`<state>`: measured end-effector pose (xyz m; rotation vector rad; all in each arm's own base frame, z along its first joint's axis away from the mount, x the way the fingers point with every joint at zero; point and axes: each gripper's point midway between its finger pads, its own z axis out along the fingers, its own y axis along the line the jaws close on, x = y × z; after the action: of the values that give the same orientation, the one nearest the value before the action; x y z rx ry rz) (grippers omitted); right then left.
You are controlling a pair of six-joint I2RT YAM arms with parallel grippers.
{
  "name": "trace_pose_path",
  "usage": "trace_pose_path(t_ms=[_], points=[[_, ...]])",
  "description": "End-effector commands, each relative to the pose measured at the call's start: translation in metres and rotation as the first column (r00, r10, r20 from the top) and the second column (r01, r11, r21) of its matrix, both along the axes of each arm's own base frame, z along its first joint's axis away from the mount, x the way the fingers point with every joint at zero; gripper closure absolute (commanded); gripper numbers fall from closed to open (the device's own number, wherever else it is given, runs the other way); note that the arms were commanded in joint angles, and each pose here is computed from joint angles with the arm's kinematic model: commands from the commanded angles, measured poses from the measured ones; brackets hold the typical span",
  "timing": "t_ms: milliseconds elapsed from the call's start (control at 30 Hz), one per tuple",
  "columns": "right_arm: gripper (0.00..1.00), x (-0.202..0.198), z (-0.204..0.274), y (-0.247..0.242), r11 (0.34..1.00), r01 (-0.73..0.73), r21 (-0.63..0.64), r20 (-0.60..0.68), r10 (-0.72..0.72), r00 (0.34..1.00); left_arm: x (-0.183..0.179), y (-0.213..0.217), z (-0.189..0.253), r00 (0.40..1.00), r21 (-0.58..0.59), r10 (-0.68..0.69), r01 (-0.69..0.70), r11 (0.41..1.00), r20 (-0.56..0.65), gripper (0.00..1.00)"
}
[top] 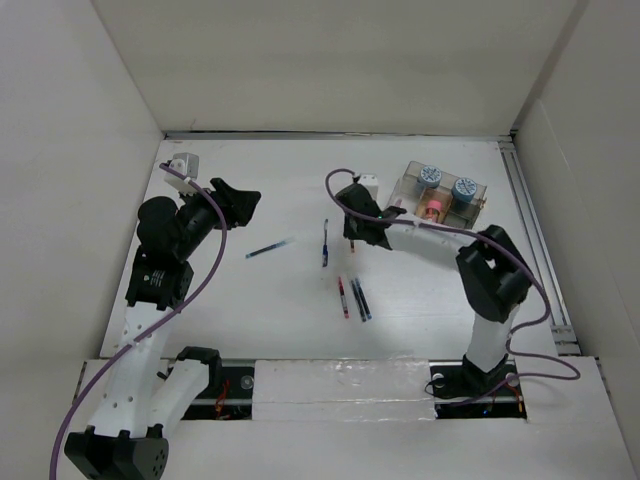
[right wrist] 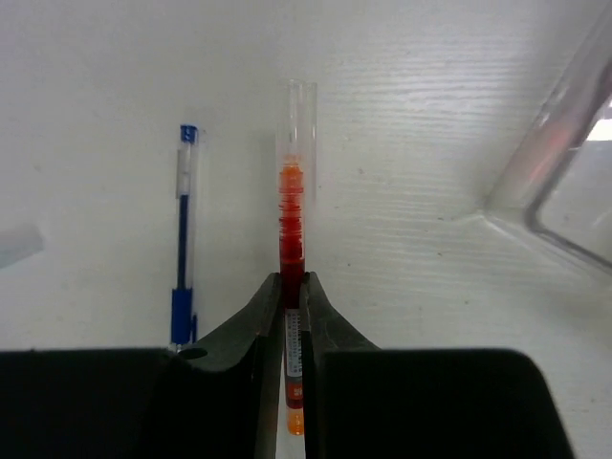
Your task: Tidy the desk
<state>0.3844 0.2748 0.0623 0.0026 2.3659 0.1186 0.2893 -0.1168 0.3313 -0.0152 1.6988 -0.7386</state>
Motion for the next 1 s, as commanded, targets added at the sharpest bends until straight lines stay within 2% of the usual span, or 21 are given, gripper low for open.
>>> trace_pose_path(t_ms=[0, 67, 100, 233, 433, 533, 600, 633, 667, 800, 833, 900, 967], points=[[0.98, 0.026, 0.073, -0.032, 0.977, 0.138, 0.161, 0.158, -0.163, 0.974, -0.001, 0.0, 0.014, 0.998, -0.008, -0.002, 0.003, 1.0, 0.059, 0.42], [0.97, 0.033, 0.086, -0.05, 0.951, 0.189, 0.244, 0.173, -0.235, 0.957, 0.001, 0.0, 0.012, 0.999, -0.007, -0.004, 0.004, 1.0, 0.052, 0.42], [0.97, 0.042, 0.092, -0.073, 0.929, 0.23, 0.291, 0.186, -0.291, 0.939, -0.001, -0.001, 0.012, 0.998, -0.008, -0.008, 0.009, 1.0, 0.055, 0.42], [0.97, 0.058, 0.097, -0.107, 0.852, 0.281, 0.441, 0.131, -0.371, 0.919, 0.0, -0.001, 0.013, 0.998, -0.008, -0.007, 0.007, 1.0, 0.058, 0.42], [0.95, 0.077, 0.086, -0.135, 0.798, 0.335, 0.501, 0.065, -0.42, 0.905, 0.001, 0.0, 0.011, 0.999, -0.007, -0.005, 0.006, 1.0, 0.049, 0.42], [0.91, 0.082, 0.08, -0.148, 0.769, 0.356, 0.531, 0.038, -0.441, 0.897, 0.001, -0.001, 0.01, 0.999, -0.007, -0.01, 0.01, 1.0, 0.047, 0.42], [0.78, 0.084, 0.075, -0.153, 0.765, 0.36, 0.534, 0.024, -0.44, 0.898, 0.001, -0.001, 0.012, 0.999, -0.007, -0.008, 0.009, 1.0, 0.052, 0.42], [0.64, 0.084, 0.077, -0.153, 0.764, 0.359, 0.537, 0.026, -0.44, 0.898, 0.002, -0.001, 0.011, 0.999, -0.007, -0.007, 0.007, 1.0, 0.047, 0.42], [0.58, 0.083, 0.077, -0.153, 0.763, 0.359, 0.537, 0.028, -0.442, 0.897, 0.003, -0.001, 0.009, 0.999, -0.005, -0.007, 0.007, 1.0, 0.042, 0.42], [0.47, 0.076, 0.084, -0.154, 0.766, 0.358, 0.535, 0.049, -0.451, 0.891, 0.003, -0.001, 0.01, 0.999, -0.005, -0.007, 0.007, 1.0, 0.045, 0.42], [0.47, 0.075, 0.088, -0.158, 0.768, 0.364, 0.528, 0.065, -0.464, 0.884, 0.004, -0.001, 0.009, 0.999, -0.004, -0.005, 0.006, 1.0, 0.04, 0.42], [0.49, 0.071, 0.106, -0.132, 0.787, 0.283, 0.549, 0.126, -0.412, 0.902, 0.004, -0.002, 0.007, 0.999, -0.004, -0.012, 0.012, 1.0, 0.036, 0.42], [0.69, 0.064, 0.106, -0.114, 0.814, 0.252, 0.524, 0.144, -0.376, 0.915, 0.003, -0.002, 0.01, 0.999, -0.005, -0.012, 0.012, 1.0, 0.043, 0.42]])
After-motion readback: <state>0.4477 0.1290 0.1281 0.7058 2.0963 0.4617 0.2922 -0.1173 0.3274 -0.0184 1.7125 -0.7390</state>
